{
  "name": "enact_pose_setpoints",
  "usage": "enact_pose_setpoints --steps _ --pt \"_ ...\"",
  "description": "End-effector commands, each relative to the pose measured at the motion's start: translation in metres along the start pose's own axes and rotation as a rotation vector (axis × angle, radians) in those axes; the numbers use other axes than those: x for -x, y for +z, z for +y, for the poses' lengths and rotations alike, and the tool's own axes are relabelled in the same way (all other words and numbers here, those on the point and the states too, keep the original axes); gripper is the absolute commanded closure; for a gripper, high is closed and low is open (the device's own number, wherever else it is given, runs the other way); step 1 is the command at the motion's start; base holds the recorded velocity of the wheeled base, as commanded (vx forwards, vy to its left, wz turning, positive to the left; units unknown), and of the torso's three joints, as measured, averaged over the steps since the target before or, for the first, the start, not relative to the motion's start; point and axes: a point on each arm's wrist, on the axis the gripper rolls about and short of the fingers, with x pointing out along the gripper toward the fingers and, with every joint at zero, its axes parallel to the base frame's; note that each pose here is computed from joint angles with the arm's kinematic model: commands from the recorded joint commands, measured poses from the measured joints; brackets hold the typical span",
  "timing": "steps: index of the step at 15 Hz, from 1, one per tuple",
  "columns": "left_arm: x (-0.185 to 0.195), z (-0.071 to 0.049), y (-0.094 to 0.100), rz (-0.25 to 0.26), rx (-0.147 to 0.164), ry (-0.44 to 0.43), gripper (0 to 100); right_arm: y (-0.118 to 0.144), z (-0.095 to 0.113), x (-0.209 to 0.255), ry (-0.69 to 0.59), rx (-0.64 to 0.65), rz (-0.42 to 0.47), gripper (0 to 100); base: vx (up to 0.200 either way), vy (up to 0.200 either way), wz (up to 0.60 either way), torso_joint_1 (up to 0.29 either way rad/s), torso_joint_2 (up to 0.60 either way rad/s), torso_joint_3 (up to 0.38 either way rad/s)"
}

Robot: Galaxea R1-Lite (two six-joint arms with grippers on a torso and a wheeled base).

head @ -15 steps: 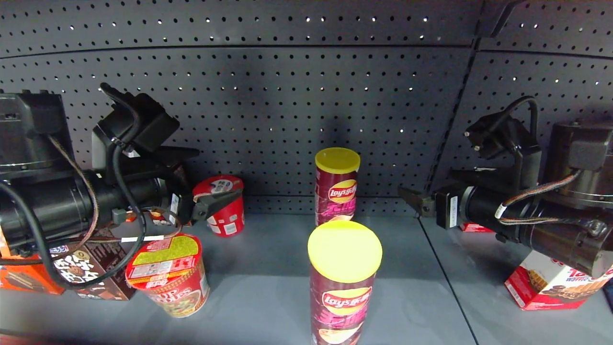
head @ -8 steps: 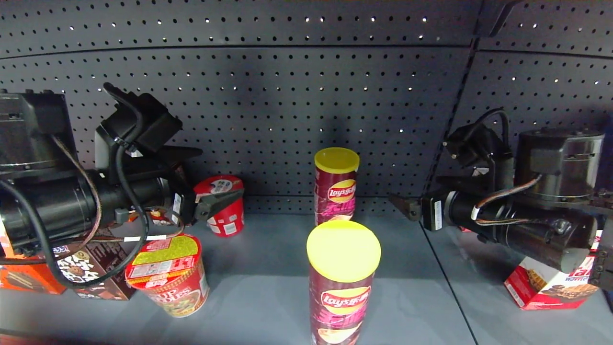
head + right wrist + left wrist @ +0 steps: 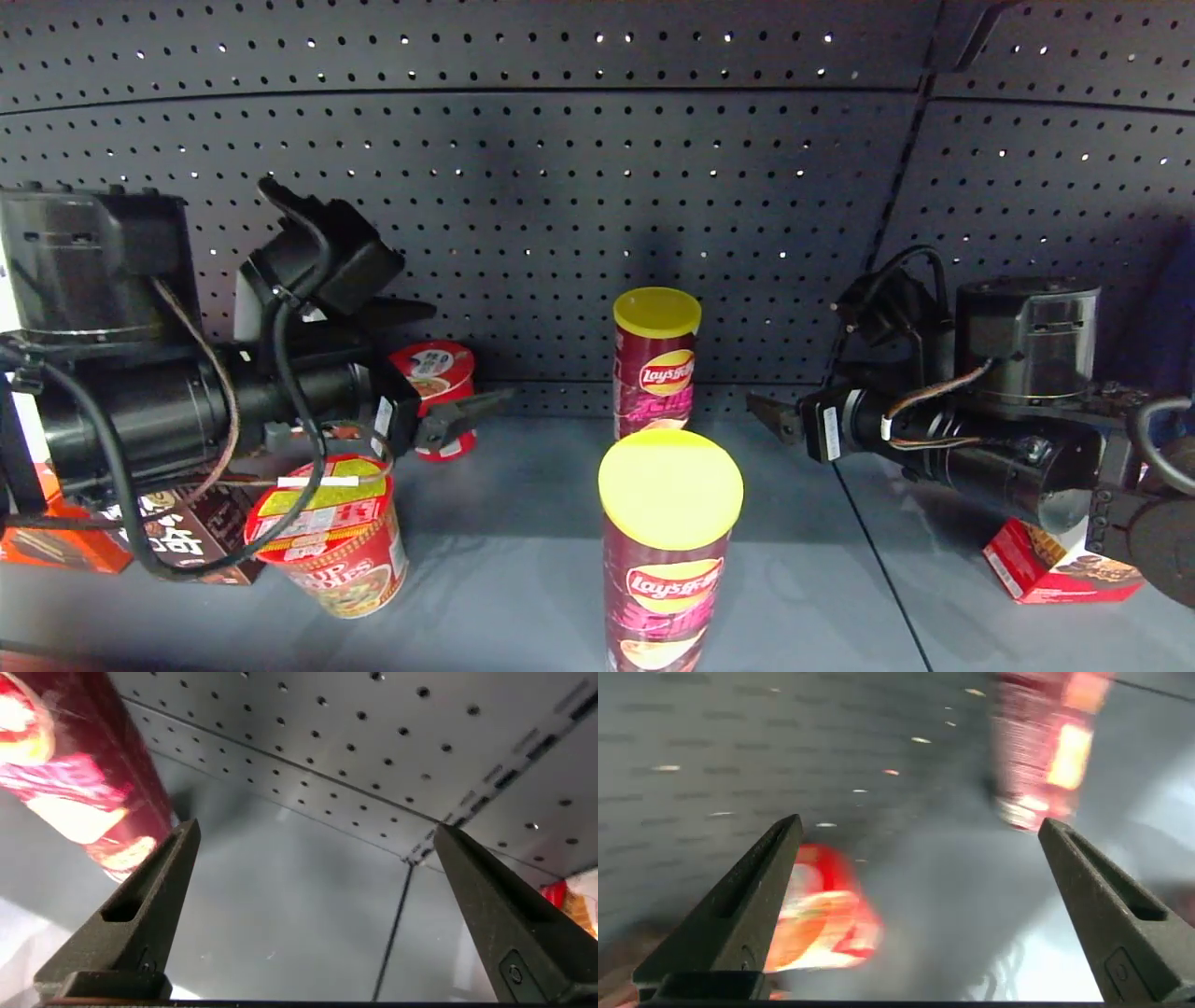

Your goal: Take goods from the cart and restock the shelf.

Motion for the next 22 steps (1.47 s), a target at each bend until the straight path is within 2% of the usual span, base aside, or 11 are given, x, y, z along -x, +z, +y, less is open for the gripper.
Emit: enact_pose_setpoints --steps 1,3,4,11,13,17,19,22 --pt "-0.002 -0.020 -0.010 0.031 -0.014 -0.071 0 0.001 0.000 0.001 0.000 -0.001 -0.004 0 0.000 0.000 0.00 0.000 0.00 0.000" --pt "0.006 -0.038 -0.019 0.052 -0.049 -0.131 0 -0.001 -0.001 0.001 0.000 0.000 0.002 0 0.000 0.000 0.00 0.000 0.00 0.000" --pt "0.009 -0.044 -0.025 0.068 -0.049 -0.151 0 0.000 0.000 0.001 0.002 0.000 0.000 0 0.000 0.000 0.00 0.000 0.00 0.000" --pt "0.024 -0.070 -0.044 0.108 -0.085 -0.244 0 -0.003 0.000 -0.002 0.001 -0.001 0.011 0 0.000 0.000 0.00 0.000 0.00 0.000" --pt "0.022 -0.074 -0.044 0.108 -0.096 -0.261 0 -0.002 -0.001 -0.001 -0.003 -0.002 0.008 0 0.000 0.000 0.00 0.000 0.00 0.000" --pt "0.009 -0.076 -0.052 0.152 -0.115 -0.286 0 -0.005 -0.005 -0.002 -0.017 -0.006 0.018 0 0.000 0.000 0.00 0.000 0.00 0.000" --pt "0.003 -0.082 -0.056 0.170 -0.128 -0.315 0 -0.004 -0.006 -0.001 -0.020 -0.007 0.015 0 0.000 0.000 0.00 0.000 0.00 0.000" --pt "0.000 -0.091 -0.055 0.170 -0.141 -0.350 0 -0.005 -0.007 -0.001 -0.021 -0.007 0.017 0 0.000 0.000 0.00 0.000 0.00 0.000"
